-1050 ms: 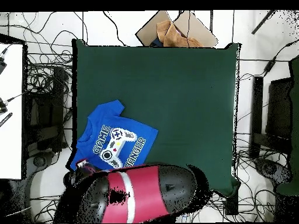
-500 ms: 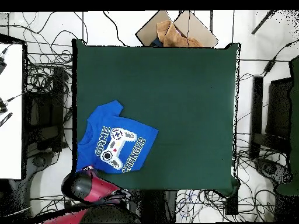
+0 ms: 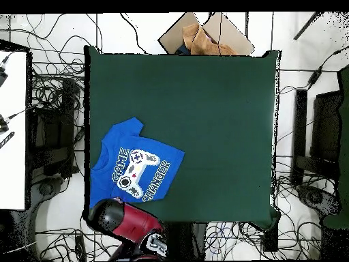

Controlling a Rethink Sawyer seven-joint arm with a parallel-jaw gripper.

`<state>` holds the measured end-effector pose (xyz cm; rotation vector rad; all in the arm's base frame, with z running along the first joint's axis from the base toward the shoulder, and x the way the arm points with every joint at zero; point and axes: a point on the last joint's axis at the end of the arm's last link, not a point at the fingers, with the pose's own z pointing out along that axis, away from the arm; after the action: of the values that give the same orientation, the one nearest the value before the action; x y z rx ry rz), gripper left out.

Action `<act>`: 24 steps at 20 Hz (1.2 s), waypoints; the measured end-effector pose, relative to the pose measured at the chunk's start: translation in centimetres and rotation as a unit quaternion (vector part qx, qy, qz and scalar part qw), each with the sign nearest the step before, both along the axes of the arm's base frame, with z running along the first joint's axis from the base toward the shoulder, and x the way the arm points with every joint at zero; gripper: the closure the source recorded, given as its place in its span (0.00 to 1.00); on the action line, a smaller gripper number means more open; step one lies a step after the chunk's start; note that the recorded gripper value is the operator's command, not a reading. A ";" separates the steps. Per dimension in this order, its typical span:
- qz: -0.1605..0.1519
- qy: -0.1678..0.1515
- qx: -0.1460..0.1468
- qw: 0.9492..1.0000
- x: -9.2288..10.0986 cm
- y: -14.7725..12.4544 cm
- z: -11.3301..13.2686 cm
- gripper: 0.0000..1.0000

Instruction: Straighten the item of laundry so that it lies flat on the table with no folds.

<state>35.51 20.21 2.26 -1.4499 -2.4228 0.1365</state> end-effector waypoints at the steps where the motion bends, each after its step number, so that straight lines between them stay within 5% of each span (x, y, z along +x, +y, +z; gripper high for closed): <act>1: -0.001 -0.005 -0.002 1.000 0.3 -0.5 0.0 0.00; 10: -0.020 -0.080 -0.022 0.996 3.9 -6.7 -1.0 0.00; 14: -0.001 -0.126 -0.050 0.991 5.3 -7.4 -3.2 0.00; 20: 0.026 -0.145 -0.085 0.985 5.4 -7.6 -7.4 0.00; 24: 0.042 -0.151 -0.082 0.984 5.3 -7.6 -7.7 0.00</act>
<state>40.83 12.57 -5.41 -1.5334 -2.7773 0.1471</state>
